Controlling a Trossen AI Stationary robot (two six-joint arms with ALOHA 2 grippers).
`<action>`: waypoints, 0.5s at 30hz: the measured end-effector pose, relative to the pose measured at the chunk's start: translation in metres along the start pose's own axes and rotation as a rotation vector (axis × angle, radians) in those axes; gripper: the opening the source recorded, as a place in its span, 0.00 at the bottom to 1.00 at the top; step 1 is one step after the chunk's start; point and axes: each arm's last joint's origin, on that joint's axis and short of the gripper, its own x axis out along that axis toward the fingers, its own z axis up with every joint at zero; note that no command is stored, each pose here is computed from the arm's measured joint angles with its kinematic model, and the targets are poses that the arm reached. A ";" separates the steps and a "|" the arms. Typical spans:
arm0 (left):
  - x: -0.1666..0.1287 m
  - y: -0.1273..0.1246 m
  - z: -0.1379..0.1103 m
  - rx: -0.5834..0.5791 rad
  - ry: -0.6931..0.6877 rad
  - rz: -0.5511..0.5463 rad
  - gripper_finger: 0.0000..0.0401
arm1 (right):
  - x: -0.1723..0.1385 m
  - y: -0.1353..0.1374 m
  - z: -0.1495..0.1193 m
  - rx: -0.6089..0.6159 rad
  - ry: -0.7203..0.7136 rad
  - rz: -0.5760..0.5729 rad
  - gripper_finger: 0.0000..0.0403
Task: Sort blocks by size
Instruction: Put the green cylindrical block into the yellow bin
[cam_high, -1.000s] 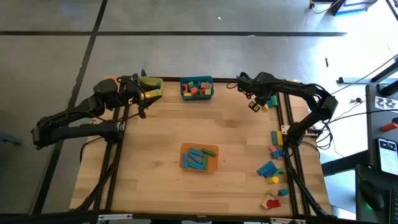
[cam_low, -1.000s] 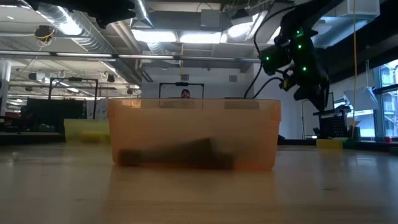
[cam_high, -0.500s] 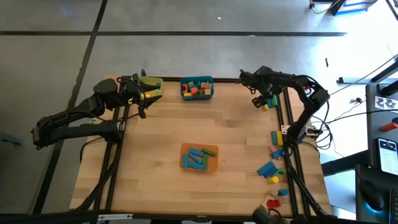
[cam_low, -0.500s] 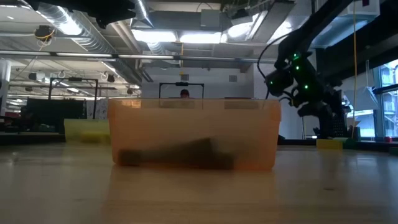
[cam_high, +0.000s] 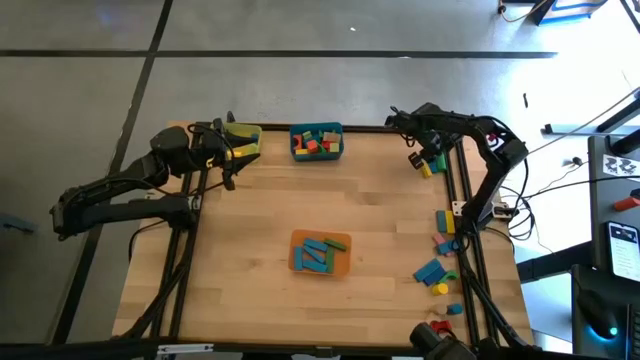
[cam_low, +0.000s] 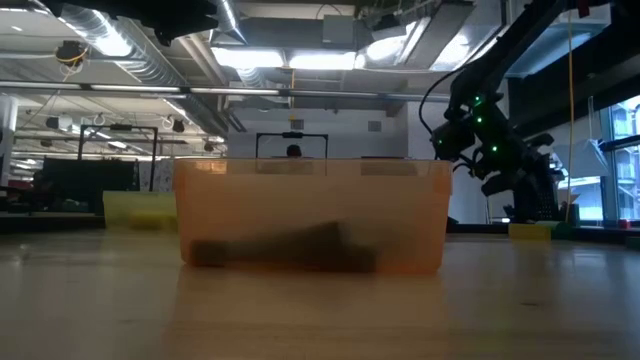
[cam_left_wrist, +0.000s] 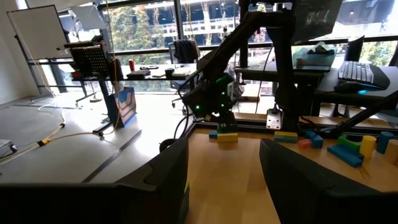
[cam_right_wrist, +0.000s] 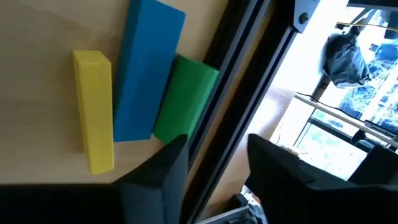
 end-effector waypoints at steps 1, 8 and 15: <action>0.000 0.000 0.000 0.000 0.000 0.000 0.45 | 0.000 0.000 0.000 0.001 -0.002 0.002 0.37; 0.000 0.000 0.000 0.000 0.000 0.000 0.45 | 0.005 0.003 0.003 0.033 -0.026 0.037 0.27; 0.000 0.000 0.000 0.000 0.000 0.000 0.45 | 0.007 0.003 0.006 0.080 -0.050 0.039 0.27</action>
